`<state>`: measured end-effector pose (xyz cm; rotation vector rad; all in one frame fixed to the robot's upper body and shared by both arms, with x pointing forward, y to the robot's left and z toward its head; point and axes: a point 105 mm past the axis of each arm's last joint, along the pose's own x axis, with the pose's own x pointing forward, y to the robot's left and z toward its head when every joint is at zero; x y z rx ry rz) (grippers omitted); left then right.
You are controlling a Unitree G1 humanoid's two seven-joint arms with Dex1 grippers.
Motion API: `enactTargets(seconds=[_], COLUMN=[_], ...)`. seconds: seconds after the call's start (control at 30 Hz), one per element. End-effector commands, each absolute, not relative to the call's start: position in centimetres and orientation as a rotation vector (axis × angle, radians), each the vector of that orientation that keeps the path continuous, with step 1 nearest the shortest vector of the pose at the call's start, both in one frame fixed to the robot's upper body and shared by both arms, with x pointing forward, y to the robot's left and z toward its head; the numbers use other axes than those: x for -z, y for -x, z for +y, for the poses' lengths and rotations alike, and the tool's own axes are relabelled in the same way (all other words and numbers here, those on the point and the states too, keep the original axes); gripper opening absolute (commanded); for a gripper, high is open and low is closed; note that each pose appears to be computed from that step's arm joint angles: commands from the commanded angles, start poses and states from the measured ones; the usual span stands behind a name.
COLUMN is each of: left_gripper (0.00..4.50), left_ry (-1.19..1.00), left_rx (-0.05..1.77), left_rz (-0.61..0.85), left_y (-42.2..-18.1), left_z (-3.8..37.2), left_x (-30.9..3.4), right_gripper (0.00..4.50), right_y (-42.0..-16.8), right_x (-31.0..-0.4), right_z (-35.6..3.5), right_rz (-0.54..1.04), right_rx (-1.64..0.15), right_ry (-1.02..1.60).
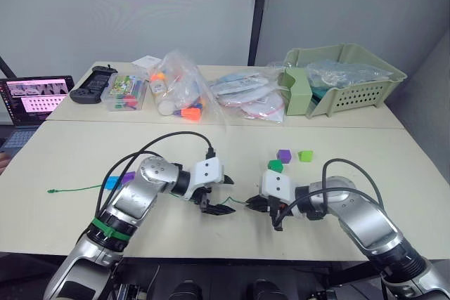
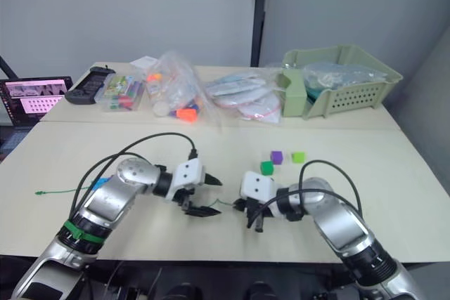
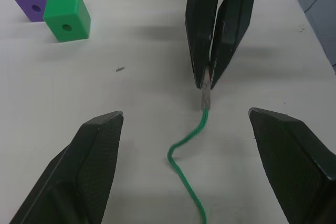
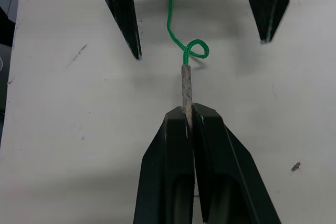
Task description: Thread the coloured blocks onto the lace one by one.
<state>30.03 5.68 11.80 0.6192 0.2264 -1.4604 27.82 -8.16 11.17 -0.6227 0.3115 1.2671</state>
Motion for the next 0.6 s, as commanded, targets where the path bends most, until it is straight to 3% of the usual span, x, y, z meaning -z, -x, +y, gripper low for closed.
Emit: enactTargets(seconds=[0.03, 0.2, 0.33, 0.6], left_gripper=[4.03, 4.03, 2.91, 0.22], left_ry=[-0.663, -0.649, -0.643, -0.645], left_rx=[1.477, 1.506, 1.507, 1.499], left_rz=[0.199, 0.193, 0.196, 0.205], left_y=[-30.0, -29.7, -29.8, -30.0], left_z=[5.0, 4.2, 3.9, 4.0], left_x=[-11.8, -11.8, -11.6, -11.4], right_gripper=[0.0, 0.0, 0.0, 0.0], right_y=[-27.6, -27.6, -27.5, -27.5], right_x=[-12.0, -12.0, -12.0, -12.0], right_z=[-7.5, -7.4, -7.3, -7.3], right_rz=[0.273, 0.274, 0.277, 0.279], right_rx=[-1.271, -1.27, -1.27, -1.266], right_ry=[0.651, 0.649, 0.647, 0.645])
